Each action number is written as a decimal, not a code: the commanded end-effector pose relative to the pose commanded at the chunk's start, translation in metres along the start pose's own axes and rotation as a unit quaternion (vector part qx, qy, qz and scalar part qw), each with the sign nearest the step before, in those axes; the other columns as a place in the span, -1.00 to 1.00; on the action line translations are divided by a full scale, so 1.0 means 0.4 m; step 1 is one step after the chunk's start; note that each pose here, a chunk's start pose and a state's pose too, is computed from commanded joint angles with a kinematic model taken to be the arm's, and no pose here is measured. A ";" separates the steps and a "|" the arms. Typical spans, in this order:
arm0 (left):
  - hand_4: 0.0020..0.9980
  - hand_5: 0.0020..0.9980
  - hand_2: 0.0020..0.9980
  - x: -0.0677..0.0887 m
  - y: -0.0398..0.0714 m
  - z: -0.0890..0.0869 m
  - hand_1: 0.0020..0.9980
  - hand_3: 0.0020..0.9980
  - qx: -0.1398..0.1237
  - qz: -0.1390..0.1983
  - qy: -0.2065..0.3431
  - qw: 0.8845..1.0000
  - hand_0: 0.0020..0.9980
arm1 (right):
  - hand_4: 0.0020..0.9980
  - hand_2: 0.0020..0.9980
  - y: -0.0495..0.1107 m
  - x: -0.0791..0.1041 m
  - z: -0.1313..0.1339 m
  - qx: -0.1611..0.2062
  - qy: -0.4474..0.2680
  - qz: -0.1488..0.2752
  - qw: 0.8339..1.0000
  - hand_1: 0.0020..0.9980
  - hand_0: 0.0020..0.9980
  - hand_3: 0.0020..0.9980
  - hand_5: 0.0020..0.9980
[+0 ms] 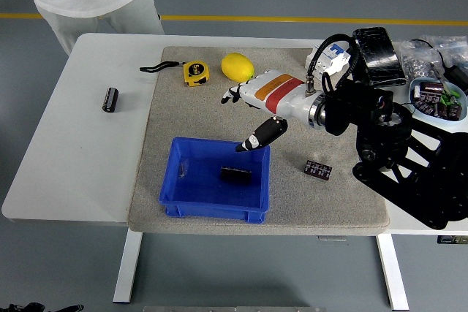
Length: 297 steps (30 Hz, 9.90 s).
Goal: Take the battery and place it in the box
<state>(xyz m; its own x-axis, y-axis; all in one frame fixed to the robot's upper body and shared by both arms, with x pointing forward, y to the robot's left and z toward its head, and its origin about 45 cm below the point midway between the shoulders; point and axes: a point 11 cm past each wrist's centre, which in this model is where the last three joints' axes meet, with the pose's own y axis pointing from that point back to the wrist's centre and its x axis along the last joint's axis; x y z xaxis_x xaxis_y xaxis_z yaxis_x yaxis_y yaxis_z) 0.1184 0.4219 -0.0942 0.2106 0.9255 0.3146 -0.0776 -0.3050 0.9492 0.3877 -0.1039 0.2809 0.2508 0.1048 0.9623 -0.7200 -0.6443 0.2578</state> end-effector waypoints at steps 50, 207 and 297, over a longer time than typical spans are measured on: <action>0.54 0.34 0.69 -0.005 -0.001 -0.002 0.64 0.39 -0.001 0.000 0.000 1.000 0.60 | 1.00 0.02 0.217 -0.215 0.142 -0.206 -0.130 0.044 0.969 -0.09 -0.34 0.15 -0.07; 0.53 0.35 0.67 -0.018 0.002 0.018 0.61 0.40 -0.009 -0.012 -0.017 1.000 0.59 | 0.50 -0.56 0.132 -0.372 0.191 -0.232 -0.093 -0.004 0.968 -0.79 -1.00 -0.17 -0.81; 0.53 0.35 0.66 -0.012 0.003 0.025 0.61 0.40 -0.011 -0.011 -0.022 1.000 0.59 | 0.98 0.66 0.065 -0.262 0.134 -0.054 0.000 -0.024 0.998 0.57 0.56 0.75 -0.54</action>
<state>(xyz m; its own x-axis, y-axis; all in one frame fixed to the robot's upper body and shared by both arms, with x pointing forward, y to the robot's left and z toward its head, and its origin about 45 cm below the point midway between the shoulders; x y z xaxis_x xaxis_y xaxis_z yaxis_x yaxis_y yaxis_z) 0.1270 0.4149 -0.0942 0.2551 0.9212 0.2939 -0.0931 -0.2791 0.9557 0.3772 -0.1724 0.1820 0.2870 0.1346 0.9484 -0.7720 -0.5536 0.3122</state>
